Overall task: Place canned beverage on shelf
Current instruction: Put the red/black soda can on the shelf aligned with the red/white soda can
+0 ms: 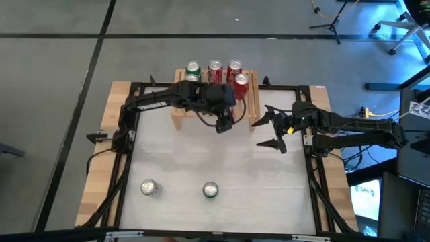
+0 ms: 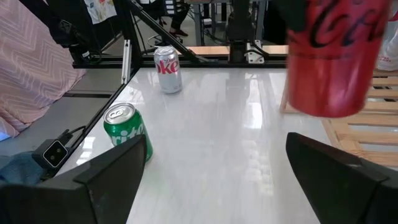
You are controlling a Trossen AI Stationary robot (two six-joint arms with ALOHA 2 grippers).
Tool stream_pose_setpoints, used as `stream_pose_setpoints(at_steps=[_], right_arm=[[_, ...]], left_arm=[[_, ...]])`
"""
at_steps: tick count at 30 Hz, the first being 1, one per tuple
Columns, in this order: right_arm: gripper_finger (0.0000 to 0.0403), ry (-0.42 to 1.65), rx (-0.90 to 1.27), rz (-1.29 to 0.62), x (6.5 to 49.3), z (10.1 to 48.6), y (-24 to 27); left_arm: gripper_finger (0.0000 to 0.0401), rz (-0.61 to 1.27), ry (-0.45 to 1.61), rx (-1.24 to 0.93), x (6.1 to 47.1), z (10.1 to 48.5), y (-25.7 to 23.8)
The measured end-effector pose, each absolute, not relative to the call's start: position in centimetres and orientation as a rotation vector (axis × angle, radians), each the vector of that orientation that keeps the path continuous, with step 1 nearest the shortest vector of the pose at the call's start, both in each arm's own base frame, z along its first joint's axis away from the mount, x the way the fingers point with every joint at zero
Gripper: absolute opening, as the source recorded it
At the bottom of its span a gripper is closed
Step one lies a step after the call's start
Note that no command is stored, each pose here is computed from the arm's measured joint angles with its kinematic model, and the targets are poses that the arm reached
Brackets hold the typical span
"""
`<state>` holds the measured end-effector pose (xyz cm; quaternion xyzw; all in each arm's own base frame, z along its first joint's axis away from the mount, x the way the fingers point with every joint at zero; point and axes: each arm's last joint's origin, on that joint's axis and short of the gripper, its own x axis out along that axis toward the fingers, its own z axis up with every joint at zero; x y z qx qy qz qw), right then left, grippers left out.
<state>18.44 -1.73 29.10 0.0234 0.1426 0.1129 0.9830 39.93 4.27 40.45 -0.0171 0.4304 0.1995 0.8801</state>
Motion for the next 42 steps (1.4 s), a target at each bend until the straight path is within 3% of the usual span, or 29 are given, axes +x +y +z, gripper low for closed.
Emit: stream_pose_setpoints(at_steps=[25, 42], right_arm=[[0.0379, 0.286, 0.047, 0.227, 18.4, 29.1, -1.7], [0.0379, 0.286, 0.047, 0.227, 18.4, 29.1, -1.7]], left_arm=[[0.0291, 0.526, 0.942, -0.136, 37.6, 40.2, 13.7], [0.0291, 0.547, 0.945, -0.168, 36.3, 40.2, 16.8]])
